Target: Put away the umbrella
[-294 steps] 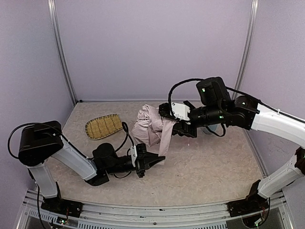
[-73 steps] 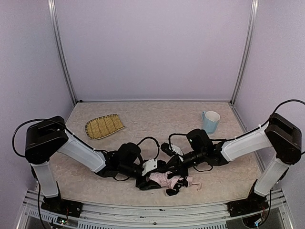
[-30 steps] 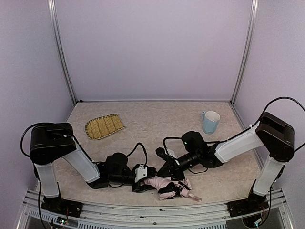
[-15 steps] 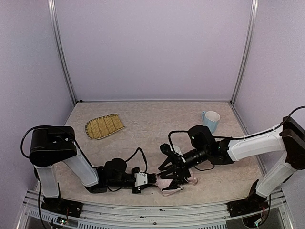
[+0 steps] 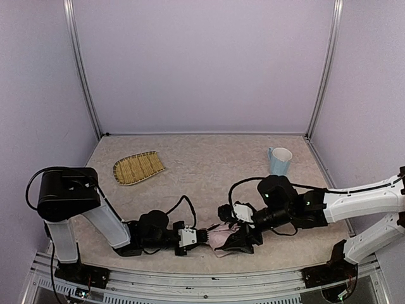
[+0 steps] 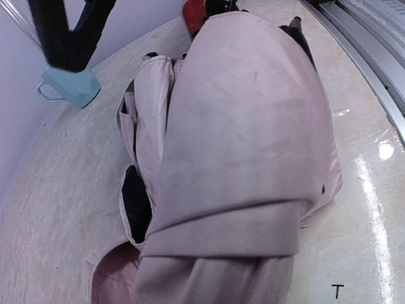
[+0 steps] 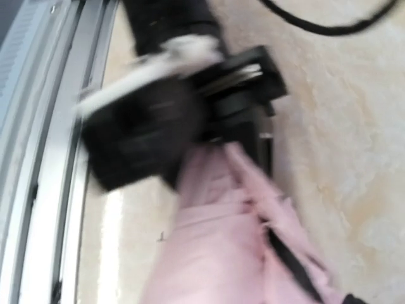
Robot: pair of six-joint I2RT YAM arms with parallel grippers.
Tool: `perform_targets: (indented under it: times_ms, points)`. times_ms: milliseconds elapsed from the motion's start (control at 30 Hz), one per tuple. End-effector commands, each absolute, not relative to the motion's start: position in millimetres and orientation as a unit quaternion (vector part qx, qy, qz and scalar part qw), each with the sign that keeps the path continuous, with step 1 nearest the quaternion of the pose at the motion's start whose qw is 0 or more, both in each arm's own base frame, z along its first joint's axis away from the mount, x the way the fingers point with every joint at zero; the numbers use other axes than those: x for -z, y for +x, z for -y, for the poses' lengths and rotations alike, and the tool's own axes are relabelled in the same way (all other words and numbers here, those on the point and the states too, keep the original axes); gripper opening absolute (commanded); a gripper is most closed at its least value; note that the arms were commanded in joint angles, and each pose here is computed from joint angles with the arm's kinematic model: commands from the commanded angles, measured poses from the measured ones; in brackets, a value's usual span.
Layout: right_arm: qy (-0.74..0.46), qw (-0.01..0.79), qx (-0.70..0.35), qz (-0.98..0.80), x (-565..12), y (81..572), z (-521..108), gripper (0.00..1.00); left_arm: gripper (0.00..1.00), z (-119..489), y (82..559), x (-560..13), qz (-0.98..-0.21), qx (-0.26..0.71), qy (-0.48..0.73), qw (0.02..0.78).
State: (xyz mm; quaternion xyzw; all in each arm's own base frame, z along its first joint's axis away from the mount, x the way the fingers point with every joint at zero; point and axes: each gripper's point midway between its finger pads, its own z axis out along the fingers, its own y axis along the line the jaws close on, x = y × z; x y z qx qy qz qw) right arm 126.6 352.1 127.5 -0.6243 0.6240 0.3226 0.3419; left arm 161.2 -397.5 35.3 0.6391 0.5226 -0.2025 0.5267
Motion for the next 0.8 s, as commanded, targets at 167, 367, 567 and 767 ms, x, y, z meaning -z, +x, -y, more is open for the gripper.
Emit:
perform_targets:
  times_ms: [167, 367, 567, 767]
  points:
    - [-0.686, 0.346, -0.159, -0.62, -66.4, 135.3, -338.8, 1.0, 0.0, 394.6, 150.0, -29.9, -0.543, 0.255, 0.64, 0.48]
    - [-0.7, 0.335, -0.082, -0.625, -29.8, 150.9, -335.5, 0.84, 0.0, 391.6, 145.7, -36.3, -0.539, 0.284, 0.634, 0.475]
    - [-0.705, 0.321, -0.046, -0.631, -9.0, 159.7, -331.8, 0.46, 0.1, 387.9, 136.2, -46.5, -0.524, 0.33, 0.631, 0.468]
    - [-0.709, 0.322, -0.043, -0.626, -9.7, 158.2, -330.1, 0.06, 0.65, 379.7, 145.4, -71.4, -0.528, 0.329, 0.593, 0.512]
